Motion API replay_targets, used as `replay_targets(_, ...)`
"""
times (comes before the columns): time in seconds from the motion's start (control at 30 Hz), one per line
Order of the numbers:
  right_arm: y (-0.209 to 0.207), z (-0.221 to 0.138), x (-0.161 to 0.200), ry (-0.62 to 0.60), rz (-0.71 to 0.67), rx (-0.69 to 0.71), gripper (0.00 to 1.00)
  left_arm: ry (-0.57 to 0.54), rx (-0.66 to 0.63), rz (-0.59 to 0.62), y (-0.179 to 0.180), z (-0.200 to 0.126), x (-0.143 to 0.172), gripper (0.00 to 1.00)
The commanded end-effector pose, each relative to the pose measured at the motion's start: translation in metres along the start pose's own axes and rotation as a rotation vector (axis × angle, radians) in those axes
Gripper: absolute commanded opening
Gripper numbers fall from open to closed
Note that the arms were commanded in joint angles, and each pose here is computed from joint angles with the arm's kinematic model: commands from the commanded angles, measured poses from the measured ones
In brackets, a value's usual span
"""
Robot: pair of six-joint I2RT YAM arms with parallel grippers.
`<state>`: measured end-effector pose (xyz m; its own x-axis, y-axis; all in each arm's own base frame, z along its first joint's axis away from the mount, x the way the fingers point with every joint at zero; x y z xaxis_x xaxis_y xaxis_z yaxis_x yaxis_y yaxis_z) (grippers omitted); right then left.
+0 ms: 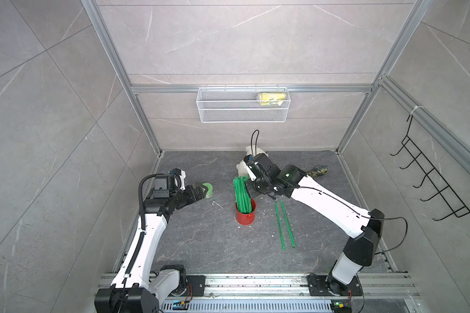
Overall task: Take the straws out of the storage container
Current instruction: Pick up the straw from the container.
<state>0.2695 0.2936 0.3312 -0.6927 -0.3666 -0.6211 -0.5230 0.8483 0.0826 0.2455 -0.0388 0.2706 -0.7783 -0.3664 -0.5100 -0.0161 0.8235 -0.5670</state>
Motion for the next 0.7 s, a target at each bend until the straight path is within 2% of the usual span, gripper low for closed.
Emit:
replay_targets(0.0, -0.002, -0.039, -0.007, -0.039, -0.022, -0.015, 0.07, -0.013, 0.046, 0.04, -0.011, -0.009, -0.007, 1.0)
replay_targets(0.67, -0.044, -0.141, -0.012, -0.11, -0.081, 0.222, 0.07, -0.021, 0.056, 0.047, -0.013, -0.013, -0.006, 1.0)
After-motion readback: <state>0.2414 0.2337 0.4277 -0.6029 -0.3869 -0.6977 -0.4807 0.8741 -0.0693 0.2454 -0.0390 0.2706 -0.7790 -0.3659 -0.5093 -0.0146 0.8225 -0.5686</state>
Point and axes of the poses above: each gripper's point midway between its finger pads, its own z axis out along the fingers, its own y axis along the line the jaws close on, x = y × z, the point moved 9 cm from there along -z, back along the fingers, and after that the axes turned 1 degree about -z, right-handed, at the moved point
